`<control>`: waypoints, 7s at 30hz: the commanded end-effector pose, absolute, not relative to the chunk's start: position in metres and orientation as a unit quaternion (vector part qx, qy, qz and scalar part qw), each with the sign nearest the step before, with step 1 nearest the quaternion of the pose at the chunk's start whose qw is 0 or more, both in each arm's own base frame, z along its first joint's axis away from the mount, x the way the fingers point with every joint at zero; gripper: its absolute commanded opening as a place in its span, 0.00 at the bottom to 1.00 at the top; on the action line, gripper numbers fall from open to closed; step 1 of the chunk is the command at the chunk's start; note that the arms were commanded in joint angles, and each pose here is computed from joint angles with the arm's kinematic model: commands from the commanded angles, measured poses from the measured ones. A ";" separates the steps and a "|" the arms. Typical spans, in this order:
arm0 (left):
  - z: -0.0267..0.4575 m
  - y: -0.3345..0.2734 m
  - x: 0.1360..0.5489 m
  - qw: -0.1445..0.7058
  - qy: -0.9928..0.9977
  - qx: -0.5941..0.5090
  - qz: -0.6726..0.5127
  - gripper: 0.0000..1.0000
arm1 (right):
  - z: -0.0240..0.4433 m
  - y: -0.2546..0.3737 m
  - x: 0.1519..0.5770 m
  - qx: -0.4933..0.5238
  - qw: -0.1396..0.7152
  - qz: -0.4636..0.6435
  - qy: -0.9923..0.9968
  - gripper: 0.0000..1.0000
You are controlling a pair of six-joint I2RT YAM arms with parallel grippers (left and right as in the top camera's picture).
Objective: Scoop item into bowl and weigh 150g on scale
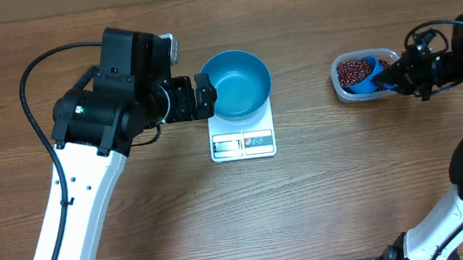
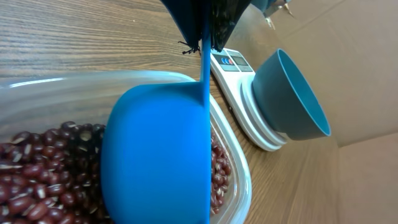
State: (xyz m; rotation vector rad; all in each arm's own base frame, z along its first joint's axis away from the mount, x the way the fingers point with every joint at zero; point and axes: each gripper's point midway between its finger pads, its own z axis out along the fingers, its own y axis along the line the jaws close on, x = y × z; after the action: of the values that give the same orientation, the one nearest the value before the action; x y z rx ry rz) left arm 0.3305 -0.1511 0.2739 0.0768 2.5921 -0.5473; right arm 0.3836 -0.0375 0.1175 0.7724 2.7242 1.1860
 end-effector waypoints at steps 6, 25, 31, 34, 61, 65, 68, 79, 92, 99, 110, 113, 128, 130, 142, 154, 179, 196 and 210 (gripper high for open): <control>0.288 -0.150 0.330 0.264 0.942 0.039 -0.203 1.00 | 0.122 -0.053 0.376 0.253 0.047 0.409 0.876 0.04; 0.288 -0.150 0.330 0.264 0.942 0.039 -0.203 1.00 | 0.133 -0.050 0.374 0.221 0.068 0.444 0.866 0.04; 0.288 -0.150 0.330 0.264 0.942 0.039 -0.203 1.00 | 0.136 -0.049 0.375 0.212 0.075 0.451 0.864 0.04; 0.288 -0.150 0.331 0.265 0.942 0.039 -0.202 1.00 | 0.137 -0.048 0.376 0.211 0.077 0.456 0.861 0.04; 0.287 -0.148 0.331 0.266 0.943 0.038 -0.198 1.00 | 0.149 -0.056 0.372 0.193 0.106 0.483 0.847 0.04; 0.287 -0.148 0.331 0.266 0.943 0.038 -0.199 1.00 | 0.151 -0.067 0.366 0.198 0.115 0.486 0.843 0.04; 0.287 -0.148 0.331 0.266 0.943 0.038 -0.198 1.00 | 0.152 -0.070 0.365 0.201 0.117 0.489 0.841 0.04; 0.288 -0.149 0.333 0.269 0.942 0.038 -0.198 0.69 | 0.154 -0.069 0.366 0.192 0.126 0.493 0.839 0.04; 0.281 -0.165 0.318 0.273 0.926 0.207 -0.161 0.04 | 0.154 -0.069 0.366 0.192 0.126 0.493 0.839 0.04; 0.280 -0.176 0.310 0.273 0.913 0.265 -0.149 0.04 | 0.154 -0.069 0.366 0.192 0.127 0.493 0.839 0.04; 0.257 -0.210 0.293 0.258 0.880 0.358 -0.176 0.04 | 0.154 -0.070 0.367 0.182 0.133 0.491 0.841 0.04; 0.239 -0.217 0.289 0.247 0.879 0.369 -0.175 0.04 | 0.154 -0.070 0.367 0.182 0.133 0.491 0.841 0.04; 0.186 -0.231 0.289 0.251 0.859 0.412 -0.171 0.04 | 0.154 -0.070 0.367 0.182 0.134 0.491 0.842 0.04; 0.181 -0.232 0.291 0.256 0.855 0.419 -0.170 0.04 | 0.154 -0.070 0.367 0.181 0.135 0.490 0.842 0.04; 0.129 -0.243 0.303 0.236 0.857 0.426 -0.167 0.04 | 0.154 -0.070 0.367 0.181 0.135 0.490 0.842 0.04; 0.080 -0.251 0.309 0.194 0.868 0.433 -0.146 0.04 | 0.153 -0.070 0.367 0.181 0.135 0.490 0.842 0.04; 0.070 -0.276 0.300 0.204 0.854 0.454 -0.155 0.04 | 0.153 -0.071 0.368 0.180 0.138 0.489 0.842 0.04; 0.059 -0.255 0.319 0.222 0.898 0.368 -0.095 0.04 | 0.153 -0.071 0.368 0.180 0.138 0.489 0.843 0.04; 0.050 -0.251 0.322 0.233 0.902 0.352 -0.087 0.04 | 0.152 -0.071 0.367 0.181 0.134 0.485 0.845 0.04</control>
State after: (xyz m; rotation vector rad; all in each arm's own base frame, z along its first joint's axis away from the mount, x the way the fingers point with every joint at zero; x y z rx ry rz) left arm 0.3235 -0.2530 0.0588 0.9841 2.4602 -0.2557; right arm 0.3648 -0.0738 0.1492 0.5478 2.4812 1.3778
